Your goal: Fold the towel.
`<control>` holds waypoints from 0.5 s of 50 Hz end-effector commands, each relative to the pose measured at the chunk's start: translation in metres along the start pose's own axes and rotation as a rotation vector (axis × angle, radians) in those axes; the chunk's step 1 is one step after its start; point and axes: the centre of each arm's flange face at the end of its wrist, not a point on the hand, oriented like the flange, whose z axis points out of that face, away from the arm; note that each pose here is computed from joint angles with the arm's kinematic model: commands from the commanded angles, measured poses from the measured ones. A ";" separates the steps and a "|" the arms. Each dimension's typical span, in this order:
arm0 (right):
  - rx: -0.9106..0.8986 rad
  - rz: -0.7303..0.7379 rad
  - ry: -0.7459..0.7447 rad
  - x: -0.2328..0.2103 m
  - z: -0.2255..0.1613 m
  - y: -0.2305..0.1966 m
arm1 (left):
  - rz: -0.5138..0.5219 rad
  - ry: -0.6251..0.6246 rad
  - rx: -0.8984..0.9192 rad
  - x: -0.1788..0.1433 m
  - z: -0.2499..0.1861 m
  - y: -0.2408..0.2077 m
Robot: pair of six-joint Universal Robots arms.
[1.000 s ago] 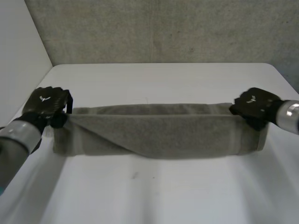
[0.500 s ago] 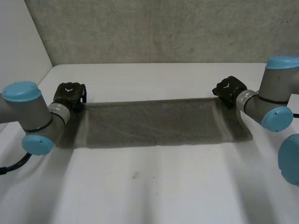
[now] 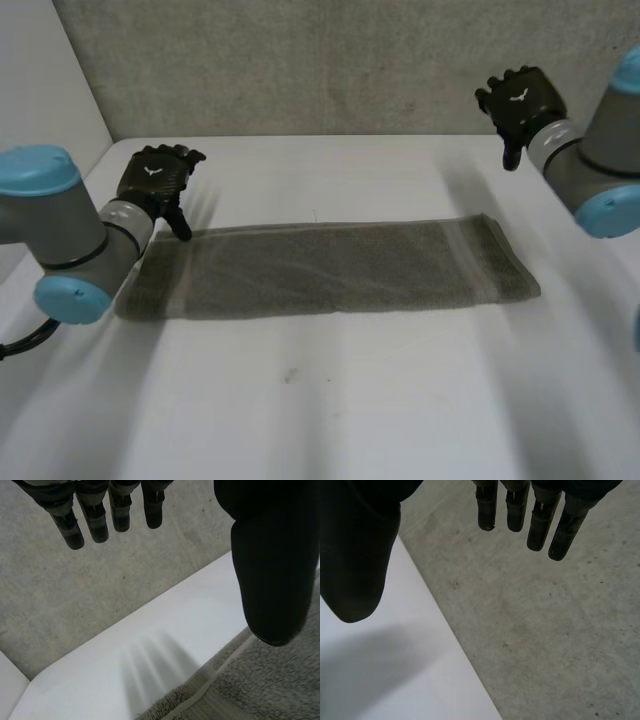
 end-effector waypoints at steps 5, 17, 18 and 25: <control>-0.161 0.128 -0.141 0.007 -0.084 0.009 | -0.025 0.008 -0.043 0.003 -0.066 -0.014; -0.319 0.225 -0.265 -0.033 -0.121 0.072 | -0.083 -0.005 -0.055 0.006 -0.088 0.004; -0.325 0.231 -0.273 -0.038 -0.122 0.080 | -0.086 -0.008 -0.055 0.005 -0.088 0.005; -0.341 0.234 -0.290 -0.054 -0.122 0.103 | -0.091 -0.009 -0.055 0.005 -0.087 0.007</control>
